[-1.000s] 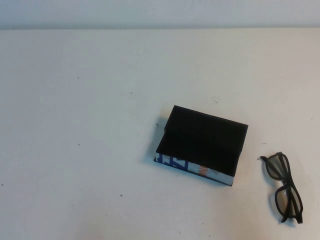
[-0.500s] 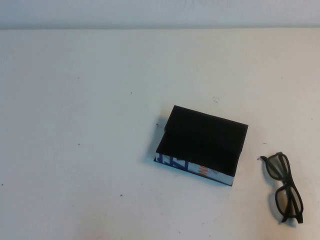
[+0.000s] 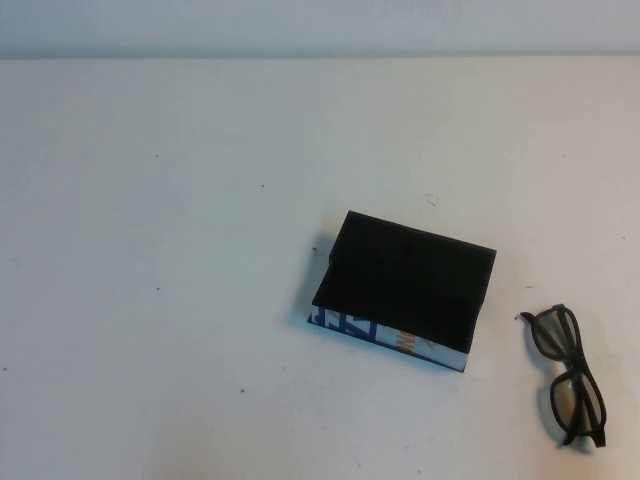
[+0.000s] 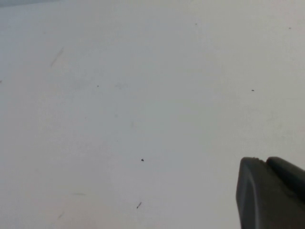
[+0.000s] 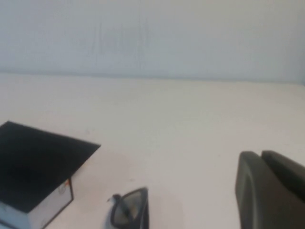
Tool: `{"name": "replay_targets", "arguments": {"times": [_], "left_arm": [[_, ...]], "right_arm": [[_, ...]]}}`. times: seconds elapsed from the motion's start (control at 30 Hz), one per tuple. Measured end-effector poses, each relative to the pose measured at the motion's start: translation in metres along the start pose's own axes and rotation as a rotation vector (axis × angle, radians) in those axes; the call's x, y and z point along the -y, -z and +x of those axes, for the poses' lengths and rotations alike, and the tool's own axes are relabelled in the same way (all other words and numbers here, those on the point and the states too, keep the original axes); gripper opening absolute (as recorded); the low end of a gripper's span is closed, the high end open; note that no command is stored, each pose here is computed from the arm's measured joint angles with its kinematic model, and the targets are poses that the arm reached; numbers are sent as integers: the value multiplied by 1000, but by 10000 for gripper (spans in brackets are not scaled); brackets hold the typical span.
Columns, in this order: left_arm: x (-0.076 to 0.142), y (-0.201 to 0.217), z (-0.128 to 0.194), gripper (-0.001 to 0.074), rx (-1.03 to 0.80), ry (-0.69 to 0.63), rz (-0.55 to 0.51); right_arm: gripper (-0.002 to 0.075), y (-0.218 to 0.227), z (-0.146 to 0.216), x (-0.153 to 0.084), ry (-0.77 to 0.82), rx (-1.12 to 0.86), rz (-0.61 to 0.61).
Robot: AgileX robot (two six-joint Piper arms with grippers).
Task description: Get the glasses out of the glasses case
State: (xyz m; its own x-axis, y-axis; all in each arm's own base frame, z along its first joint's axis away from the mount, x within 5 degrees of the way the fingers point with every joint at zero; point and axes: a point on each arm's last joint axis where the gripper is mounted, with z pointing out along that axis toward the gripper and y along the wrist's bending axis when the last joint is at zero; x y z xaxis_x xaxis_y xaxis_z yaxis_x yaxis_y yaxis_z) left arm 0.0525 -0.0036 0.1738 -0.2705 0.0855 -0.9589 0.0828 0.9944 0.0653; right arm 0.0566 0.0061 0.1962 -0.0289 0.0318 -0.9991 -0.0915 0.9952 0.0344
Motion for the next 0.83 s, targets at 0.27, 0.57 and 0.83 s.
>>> {"name": "replay_targets", "arguments": {"times": [0.27,0.57,0.83], "left_arm": [[0,0,0,-4,0,0,0],[0,0,0,-4,0,0,0],[0,0,0,-4,0,0,0]], "right_arm": [[-18,2,19,-2,-116,-205,-8],[-18,2,20,-2,-121,-217,-7],[-18,2,20,-2,-121,-217,-7]]}}
